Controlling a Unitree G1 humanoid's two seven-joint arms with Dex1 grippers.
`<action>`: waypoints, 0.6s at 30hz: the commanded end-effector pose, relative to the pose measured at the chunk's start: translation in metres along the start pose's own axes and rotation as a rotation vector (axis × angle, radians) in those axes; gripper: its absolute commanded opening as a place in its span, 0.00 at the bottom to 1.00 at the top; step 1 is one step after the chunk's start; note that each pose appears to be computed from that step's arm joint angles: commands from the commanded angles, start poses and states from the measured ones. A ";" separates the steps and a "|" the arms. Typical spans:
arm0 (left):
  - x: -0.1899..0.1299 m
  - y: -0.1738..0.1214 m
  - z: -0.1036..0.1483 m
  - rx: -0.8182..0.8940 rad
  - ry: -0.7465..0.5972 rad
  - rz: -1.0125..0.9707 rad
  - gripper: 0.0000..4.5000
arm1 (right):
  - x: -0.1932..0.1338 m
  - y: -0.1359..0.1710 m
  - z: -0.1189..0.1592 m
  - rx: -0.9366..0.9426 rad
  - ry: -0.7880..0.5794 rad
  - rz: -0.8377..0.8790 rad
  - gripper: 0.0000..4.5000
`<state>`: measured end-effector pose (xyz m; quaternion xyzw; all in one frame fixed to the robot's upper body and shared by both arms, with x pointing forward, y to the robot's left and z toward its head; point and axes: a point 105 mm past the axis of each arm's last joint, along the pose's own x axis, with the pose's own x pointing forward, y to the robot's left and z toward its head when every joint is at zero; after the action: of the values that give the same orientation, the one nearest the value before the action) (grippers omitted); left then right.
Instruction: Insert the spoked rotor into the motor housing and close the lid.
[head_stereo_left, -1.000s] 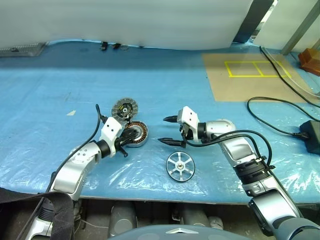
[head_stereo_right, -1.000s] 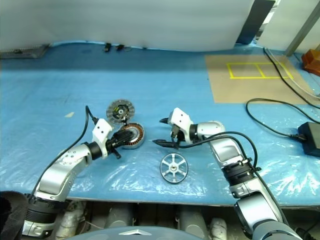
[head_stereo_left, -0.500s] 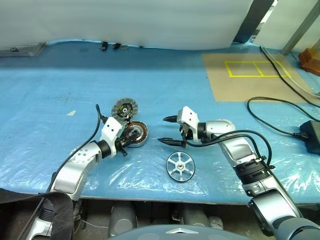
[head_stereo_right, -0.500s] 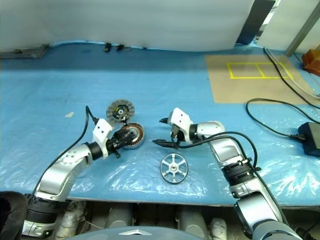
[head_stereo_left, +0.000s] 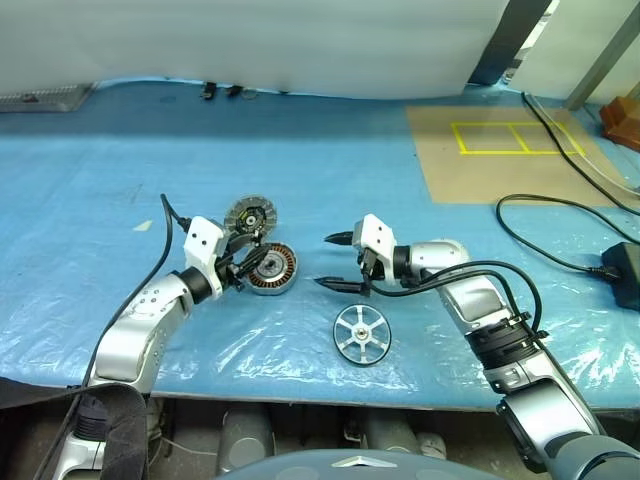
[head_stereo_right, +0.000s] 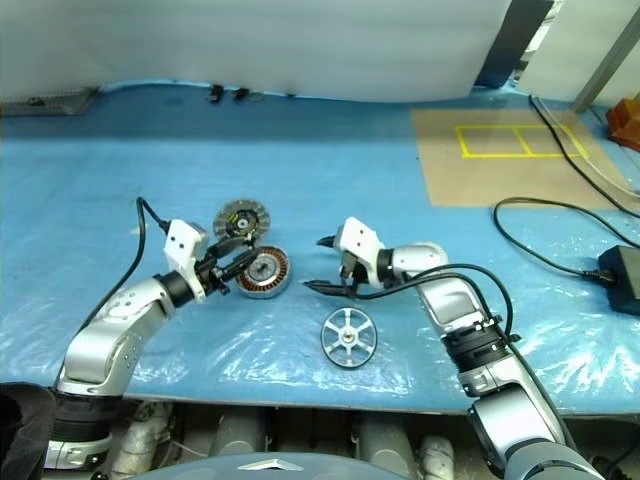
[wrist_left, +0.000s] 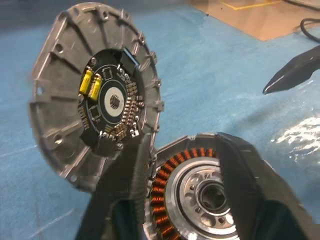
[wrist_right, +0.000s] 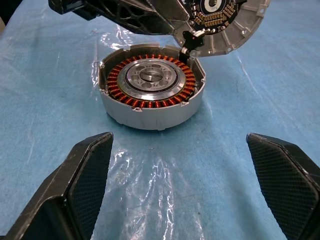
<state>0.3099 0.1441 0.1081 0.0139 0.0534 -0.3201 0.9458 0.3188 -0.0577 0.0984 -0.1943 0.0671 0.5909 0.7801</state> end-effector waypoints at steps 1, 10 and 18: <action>0.003 -0.005 0.011 0.027 -0.038 -0.016 0.22 | 0.000 -0.002 0.009 -0.033 -0.024 -0.008 1.00; 0.012 -0.015 -0.007 0.074 0.040 -0.030 0.01 | -0.002 -0.006 0.010 -0.040 -0.022 -0.020 1.00; 0.011 -0.019 -0.022 0.072 0.075 -0.033 0.01 | -0.003 -0.007 0.011 -0.042 -0.023 -0.021 1.00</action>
<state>0.3054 0.1252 0.0809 0.0535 0.0901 -0.3337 0.9368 0.3205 -0.0591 0.0975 -0.1948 0.0694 0.5877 0.7822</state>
